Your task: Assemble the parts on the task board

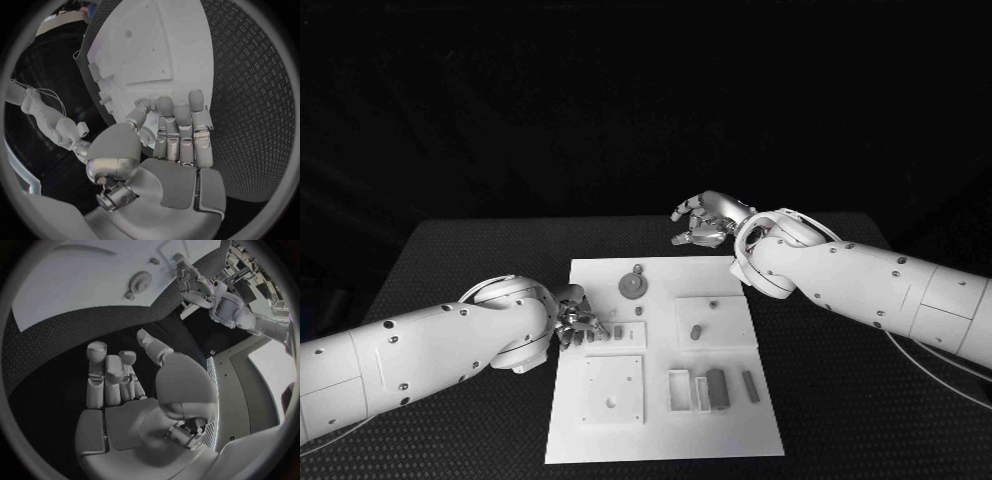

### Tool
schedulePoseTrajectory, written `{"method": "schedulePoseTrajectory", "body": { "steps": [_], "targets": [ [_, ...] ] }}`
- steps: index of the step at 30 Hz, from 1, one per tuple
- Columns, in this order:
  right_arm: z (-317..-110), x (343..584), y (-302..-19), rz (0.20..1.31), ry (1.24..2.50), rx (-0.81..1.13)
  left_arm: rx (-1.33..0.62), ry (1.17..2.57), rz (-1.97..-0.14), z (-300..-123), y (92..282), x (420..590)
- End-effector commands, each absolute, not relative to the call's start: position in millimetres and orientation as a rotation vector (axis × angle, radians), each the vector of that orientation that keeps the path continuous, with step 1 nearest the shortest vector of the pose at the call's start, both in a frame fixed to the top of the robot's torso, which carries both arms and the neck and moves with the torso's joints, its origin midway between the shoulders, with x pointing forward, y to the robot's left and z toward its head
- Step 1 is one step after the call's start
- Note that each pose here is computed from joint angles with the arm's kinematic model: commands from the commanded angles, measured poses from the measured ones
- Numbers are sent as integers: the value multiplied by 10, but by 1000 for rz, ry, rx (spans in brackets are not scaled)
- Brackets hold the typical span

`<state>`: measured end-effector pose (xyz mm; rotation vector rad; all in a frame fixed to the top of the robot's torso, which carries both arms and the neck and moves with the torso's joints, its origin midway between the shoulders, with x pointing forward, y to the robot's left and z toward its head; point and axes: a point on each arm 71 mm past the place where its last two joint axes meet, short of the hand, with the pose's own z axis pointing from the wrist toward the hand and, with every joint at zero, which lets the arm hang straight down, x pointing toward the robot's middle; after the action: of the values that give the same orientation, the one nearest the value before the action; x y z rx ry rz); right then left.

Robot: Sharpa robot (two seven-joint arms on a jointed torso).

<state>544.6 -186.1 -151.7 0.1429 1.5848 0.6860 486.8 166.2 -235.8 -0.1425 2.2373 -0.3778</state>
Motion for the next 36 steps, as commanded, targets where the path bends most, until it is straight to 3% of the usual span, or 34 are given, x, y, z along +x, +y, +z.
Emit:
{"method": "schedulePoseTrajectory", "body": {
  "steps": [1,36],
  "targets": [
    [-1523,5442,-1850,690,1593,133,-146,2246,-405,-2388,1631,4850],
    [-1538,5439,-1857,688,1596,134,-195,2166,-424,-2341,1668,4911]
  ]
}}
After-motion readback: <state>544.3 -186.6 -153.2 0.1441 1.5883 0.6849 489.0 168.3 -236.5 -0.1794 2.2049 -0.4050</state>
